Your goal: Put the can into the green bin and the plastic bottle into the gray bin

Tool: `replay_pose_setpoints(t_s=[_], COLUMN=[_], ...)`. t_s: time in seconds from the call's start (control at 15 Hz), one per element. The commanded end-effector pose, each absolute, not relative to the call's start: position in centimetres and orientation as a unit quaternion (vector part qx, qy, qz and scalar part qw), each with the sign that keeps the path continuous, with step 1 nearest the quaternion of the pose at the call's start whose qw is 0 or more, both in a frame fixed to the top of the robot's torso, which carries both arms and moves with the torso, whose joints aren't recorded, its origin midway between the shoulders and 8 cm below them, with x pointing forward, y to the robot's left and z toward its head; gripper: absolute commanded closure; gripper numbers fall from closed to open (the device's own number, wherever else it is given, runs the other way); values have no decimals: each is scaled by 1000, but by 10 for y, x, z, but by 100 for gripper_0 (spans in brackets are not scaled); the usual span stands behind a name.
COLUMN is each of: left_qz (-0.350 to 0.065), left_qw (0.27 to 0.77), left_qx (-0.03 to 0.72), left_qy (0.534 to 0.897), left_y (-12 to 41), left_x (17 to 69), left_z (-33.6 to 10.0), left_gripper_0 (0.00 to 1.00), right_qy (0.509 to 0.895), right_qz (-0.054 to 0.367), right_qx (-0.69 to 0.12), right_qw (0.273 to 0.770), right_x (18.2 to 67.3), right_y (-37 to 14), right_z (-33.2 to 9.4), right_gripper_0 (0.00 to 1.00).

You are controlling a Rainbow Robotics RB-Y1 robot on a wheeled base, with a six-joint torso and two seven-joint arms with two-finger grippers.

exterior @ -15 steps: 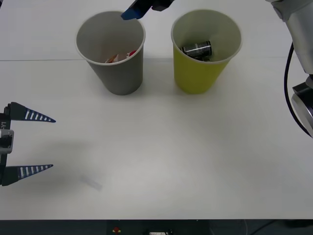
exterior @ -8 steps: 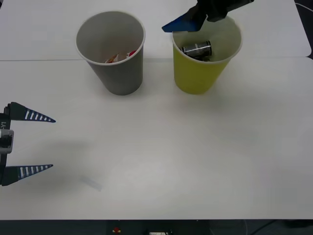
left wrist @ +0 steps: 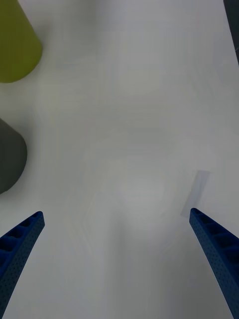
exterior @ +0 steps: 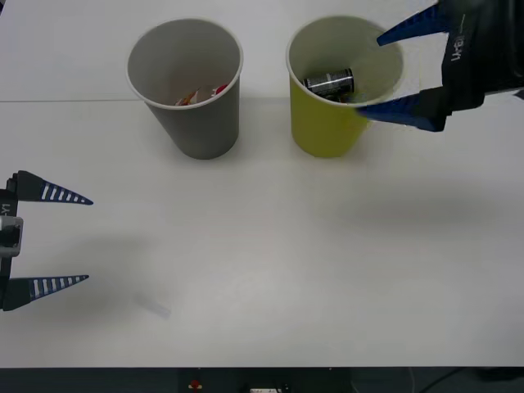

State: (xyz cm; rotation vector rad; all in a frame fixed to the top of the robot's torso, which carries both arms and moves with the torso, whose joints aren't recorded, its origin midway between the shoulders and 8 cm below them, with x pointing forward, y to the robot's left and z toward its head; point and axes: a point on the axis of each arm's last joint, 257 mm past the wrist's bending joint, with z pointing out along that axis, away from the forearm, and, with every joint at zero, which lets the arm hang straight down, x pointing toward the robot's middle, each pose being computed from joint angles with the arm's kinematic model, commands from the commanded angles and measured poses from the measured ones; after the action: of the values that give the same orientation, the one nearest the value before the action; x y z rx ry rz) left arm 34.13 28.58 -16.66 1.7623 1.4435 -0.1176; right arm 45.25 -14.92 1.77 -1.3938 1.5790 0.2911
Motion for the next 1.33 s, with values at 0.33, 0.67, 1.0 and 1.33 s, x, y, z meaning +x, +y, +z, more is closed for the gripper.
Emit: replay_pose_setpoints(t_s=[0.33,0.67,1.0,1.33], left_qz=[-47,-47,-47,-47], left_qw=[417,417,417,417], left_qx=[702,702,702,702], left_qy=[575,575,575,575], left_y=[286,286,286,286], left_x=[341,341,341,341], left_z=[-167,-167,-167,-167], left_gripper_0=[0,0,0,0], right_qy=[624,619,630,638], right_qz=[122,99,87,94], right_qx=[-605,-607,-607,-605], right_qw=[480,488,476,468], right_x=[402,388,374,359], right_y=[-225,-261,-288,-299], right_z=[-16,-35,-63,-80], right_gripper_0=[0,0,0,0])
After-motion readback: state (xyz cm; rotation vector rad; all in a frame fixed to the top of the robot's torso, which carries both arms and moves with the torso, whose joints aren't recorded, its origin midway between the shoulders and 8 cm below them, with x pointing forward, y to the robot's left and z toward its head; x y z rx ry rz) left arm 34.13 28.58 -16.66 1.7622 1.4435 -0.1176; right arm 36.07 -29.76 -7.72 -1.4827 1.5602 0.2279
